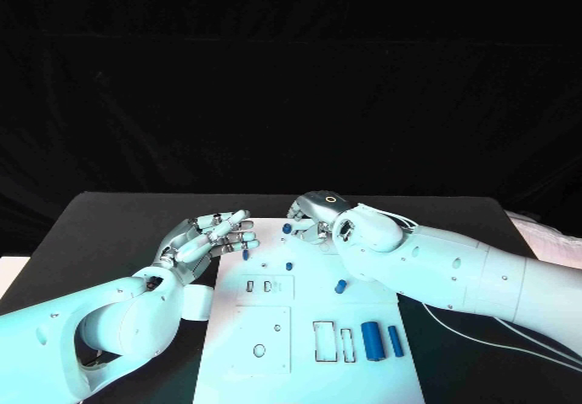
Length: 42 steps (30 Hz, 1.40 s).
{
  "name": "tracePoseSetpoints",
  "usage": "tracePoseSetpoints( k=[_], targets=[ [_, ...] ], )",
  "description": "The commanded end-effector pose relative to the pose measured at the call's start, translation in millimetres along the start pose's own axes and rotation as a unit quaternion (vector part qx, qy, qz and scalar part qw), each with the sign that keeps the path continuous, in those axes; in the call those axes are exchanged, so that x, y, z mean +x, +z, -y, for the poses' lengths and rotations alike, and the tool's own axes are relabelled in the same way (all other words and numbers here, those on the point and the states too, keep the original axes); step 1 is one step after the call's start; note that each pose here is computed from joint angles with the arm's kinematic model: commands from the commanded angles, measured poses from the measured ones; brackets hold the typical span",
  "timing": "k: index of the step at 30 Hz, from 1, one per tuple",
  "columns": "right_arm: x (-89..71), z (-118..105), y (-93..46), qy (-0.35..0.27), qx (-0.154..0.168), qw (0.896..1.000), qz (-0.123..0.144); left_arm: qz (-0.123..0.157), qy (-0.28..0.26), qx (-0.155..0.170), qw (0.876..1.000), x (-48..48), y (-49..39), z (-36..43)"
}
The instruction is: Assemble the parts on the task board
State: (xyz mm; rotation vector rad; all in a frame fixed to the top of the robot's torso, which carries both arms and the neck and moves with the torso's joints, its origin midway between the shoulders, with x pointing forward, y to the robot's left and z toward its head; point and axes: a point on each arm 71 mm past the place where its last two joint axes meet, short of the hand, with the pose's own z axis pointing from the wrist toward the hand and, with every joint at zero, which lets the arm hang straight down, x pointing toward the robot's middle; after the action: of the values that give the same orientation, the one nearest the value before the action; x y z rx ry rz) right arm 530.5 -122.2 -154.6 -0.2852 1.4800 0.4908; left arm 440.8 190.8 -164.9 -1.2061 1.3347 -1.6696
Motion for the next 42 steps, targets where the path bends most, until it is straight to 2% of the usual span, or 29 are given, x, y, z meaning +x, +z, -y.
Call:
tracePoseSetpoints(
  k=[1,5,8,12,16,24,35,42],
  targets=[
    [-12.0,11,-12.6,0.025,0.012,0.999,0.016,-0.005,-0.003,0.003,1.0,-2.2,0.6,2.2],
    [-26.7,30,-30.4,0.057,0.036,0.998,0.015,-0.002,-0.003,0.003,1.0,-4.6,0.6,2.8],
    [-36.0,47,-45.1,0.085,0.067,0.994,-0.003,-0.002,-0.002,0.003,1.0,-5.5,0.7,3.0],
    [-39.9,67,-58.5,0.093,0.102,0.99,-0.031,-0.002,-0.003,0.003,1.0,-6.0,0.8,3.0],
    [-39.4,80,-64.8,0.089,0.123,0.987,-0.054,-0.002,-0.003,0.003,1.0,-6.0,1.2,2.8],
    [-31.3,85,-62.6,0.067,0.134,0.985,-0.087,-0.004,-0.004,0.002,1.0,-5.6,1.7,2.4],
    [-18.7,78,-53.3,0.054,0.13,0.985,-0.095,-0.004,-0.004,0.002,1.0,-5.7,1.8,2.4],
    [-12.8,80,-49.1,0.053,0.139,0.984,-0.099,-0.004,-0.004,0.003,1.0,-5.3,1.6,2.4]
  ],
)
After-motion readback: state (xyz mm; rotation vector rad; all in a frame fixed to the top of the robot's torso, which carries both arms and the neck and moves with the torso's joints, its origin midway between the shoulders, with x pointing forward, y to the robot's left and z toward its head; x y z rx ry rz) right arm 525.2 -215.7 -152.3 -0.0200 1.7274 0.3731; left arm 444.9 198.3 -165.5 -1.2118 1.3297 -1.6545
